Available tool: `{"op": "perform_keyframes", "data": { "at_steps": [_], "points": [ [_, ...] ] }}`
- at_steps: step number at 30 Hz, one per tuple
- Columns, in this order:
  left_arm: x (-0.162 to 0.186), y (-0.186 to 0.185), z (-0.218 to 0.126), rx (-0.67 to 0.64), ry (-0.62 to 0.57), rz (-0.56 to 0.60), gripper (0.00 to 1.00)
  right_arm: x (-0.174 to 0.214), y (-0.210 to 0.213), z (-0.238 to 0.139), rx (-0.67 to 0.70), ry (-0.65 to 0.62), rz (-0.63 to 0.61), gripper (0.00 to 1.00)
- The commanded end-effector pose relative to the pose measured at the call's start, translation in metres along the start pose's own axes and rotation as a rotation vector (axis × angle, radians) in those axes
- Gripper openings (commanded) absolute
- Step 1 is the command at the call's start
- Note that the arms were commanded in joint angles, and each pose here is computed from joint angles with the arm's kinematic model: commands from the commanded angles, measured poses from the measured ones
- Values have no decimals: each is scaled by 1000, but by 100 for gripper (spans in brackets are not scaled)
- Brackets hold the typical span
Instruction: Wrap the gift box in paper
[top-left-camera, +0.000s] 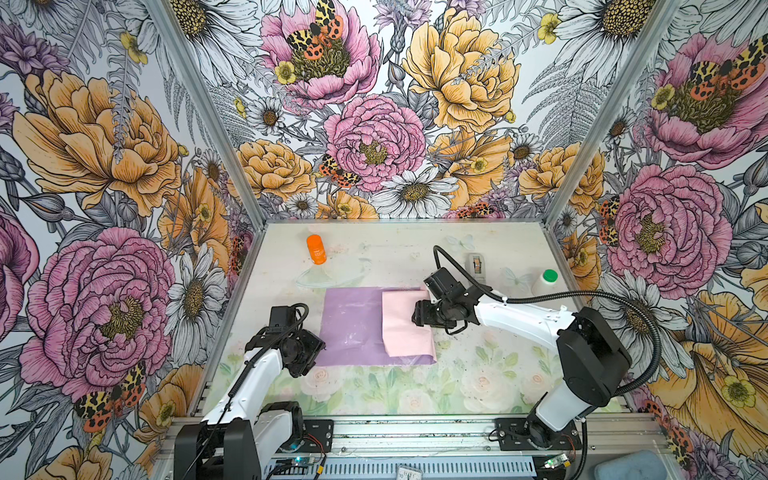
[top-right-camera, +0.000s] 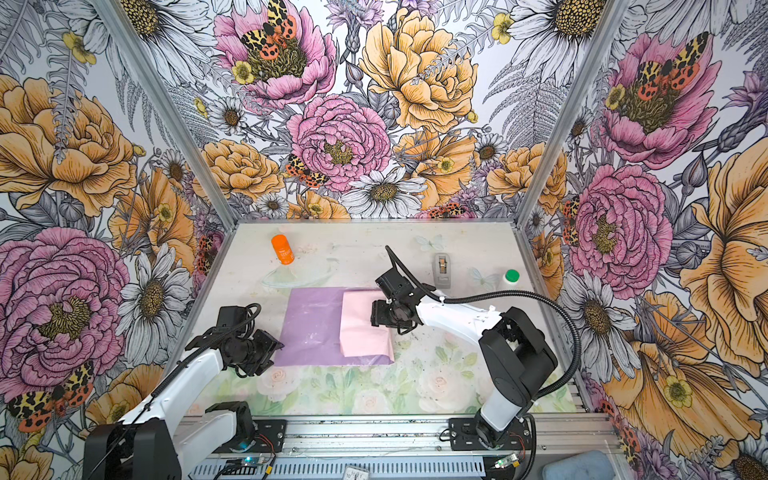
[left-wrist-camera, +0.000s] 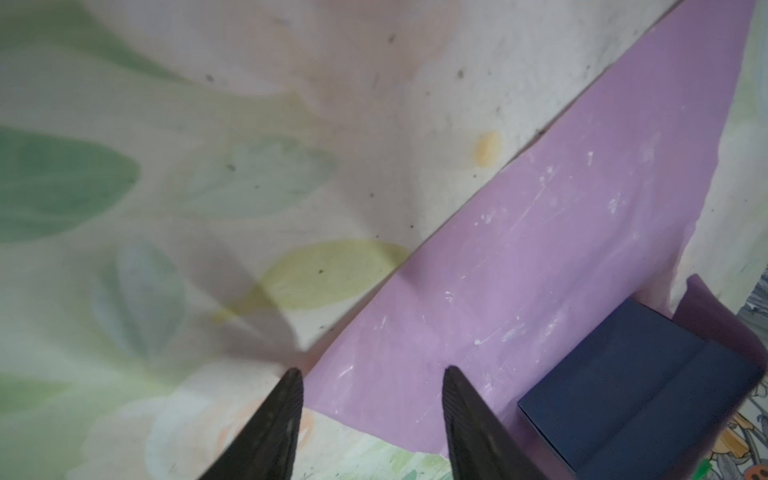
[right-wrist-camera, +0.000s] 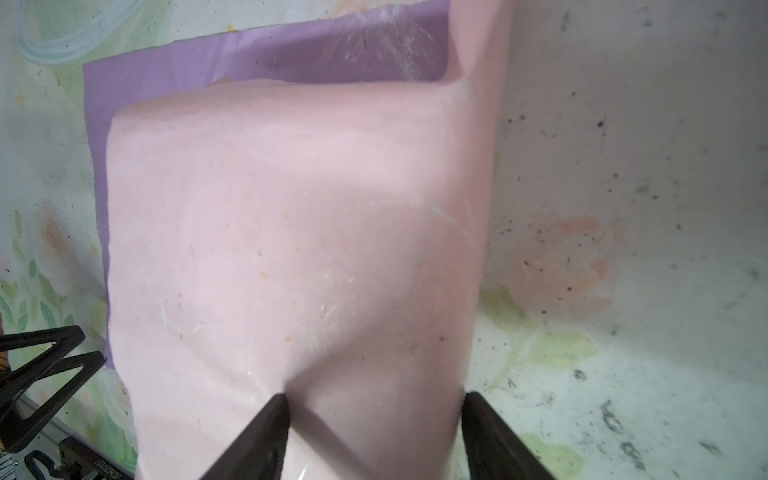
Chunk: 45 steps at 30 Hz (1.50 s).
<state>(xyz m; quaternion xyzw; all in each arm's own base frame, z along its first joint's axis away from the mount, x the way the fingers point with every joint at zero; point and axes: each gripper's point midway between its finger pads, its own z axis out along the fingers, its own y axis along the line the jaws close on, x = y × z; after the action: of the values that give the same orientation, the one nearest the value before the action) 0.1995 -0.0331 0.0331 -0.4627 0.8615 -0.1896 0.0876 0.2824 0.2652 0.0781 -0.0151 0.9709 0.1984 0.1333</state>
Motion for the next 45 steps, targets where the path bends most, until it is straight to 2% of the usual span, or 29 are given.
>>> {"op": "perform_keyframes", "data": {
  "at_steps": [1,11,15,20,31,38,45],
  "points": [
    [-2,13,1,-39,-23,-77,56,8,-19,0,83,7,10,67],
    [1,32,8,-57,-30,-181,57,10,-22,1,89,12,12,67],
    [3,17,12,26,3,-175,56,10,-22,1,89,10,12,67],
    [4,7,14,65,32,-158,56,9,-19,2,73,3,16,67],
    [4,-38,18,219,96,-111,57,9,-17,4,56,-2,13,67],
    [-3,-77,11,368,83,-66,58,7,-15,2,44,-14,11,67],
    [5,-107,-8,445,106,20,58,7,-15,2,41,-15,11,67]
  ]
}}
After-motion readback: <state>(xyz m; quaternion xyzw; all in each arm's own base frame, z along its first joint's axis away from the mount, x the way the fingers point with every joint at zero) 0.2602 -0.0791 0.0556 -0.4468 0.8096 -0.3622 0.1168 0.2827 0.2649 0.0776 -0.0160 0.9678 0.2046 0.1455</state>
